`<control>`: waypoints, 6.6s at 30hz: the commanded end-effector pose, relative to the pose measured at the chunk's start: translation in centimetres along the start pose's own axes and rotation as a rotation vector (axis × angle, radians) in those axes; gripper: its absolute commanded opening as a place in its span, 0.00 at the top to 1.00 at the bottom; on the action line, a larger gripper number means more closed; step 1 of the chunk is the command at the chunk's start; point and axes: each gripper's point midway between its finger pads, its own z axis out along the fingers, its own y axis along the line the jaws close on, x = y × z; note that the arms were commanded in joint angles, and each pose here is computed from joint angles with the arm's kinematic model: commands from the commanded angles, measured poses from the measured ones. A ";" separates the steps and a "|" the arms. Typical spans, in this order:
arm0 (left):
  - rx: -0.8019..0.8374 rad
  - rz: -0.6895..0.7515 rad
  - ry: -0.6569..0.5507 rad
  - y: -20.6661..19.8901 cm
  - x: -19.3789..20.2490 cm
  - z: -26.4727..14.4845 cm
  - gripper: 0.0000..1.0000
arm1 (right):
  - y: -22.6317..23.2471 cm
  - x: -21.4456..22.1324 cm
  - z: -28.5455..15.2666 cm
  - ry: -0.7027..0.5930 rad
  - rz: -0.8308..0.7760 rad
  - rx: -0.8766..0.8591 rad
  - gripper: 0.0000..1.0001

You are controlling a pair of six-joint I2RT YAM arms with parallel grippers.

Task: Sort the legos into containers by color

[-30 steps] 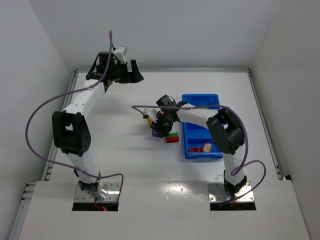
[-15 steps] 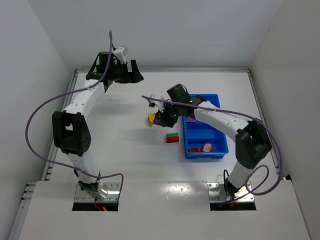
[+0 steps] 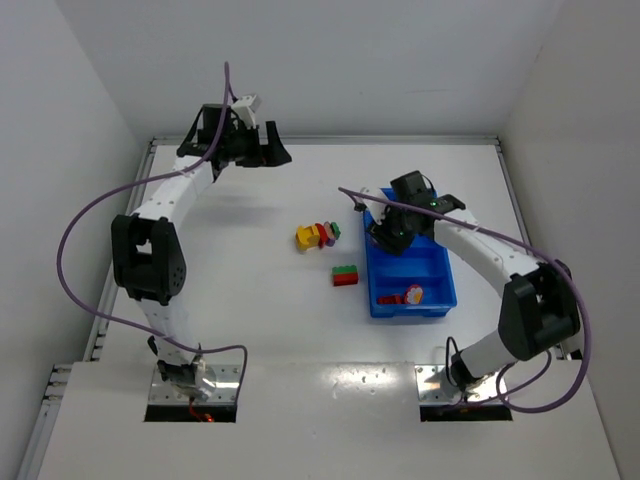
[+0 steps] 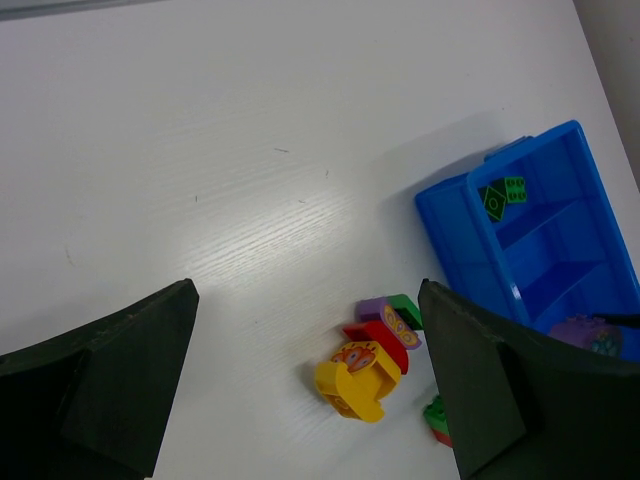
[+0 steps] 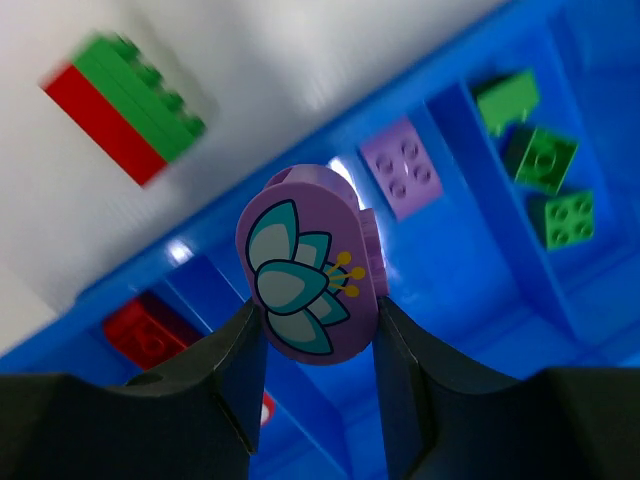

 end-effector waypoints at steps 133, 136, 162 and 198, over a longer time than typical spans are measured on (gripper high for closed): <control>0.248 -0.710 0.242 -3.0 19.8 4.1 0.48 | -6.7 -4.1 -2.0 -0.173 0.221 -0.061 0.42; 0.253 -0.705 0.236 -3.1 19.4 4.2 0.68 | -6.6 -4.2 -2.0 -0.178 0.220 -0.068 0.43; 0.482 -0.440 0.230 -7.5 13.8 0.7 0.86 | -0.6 -17.1 1.2 -0.562 -0.277 -0.421 0.38; 0.549 -0.354 0.277 -10.8 14.0 1.2 0.86 | 2.0 -16.7 4.8 -0.480 -0.462 -0.250 0.46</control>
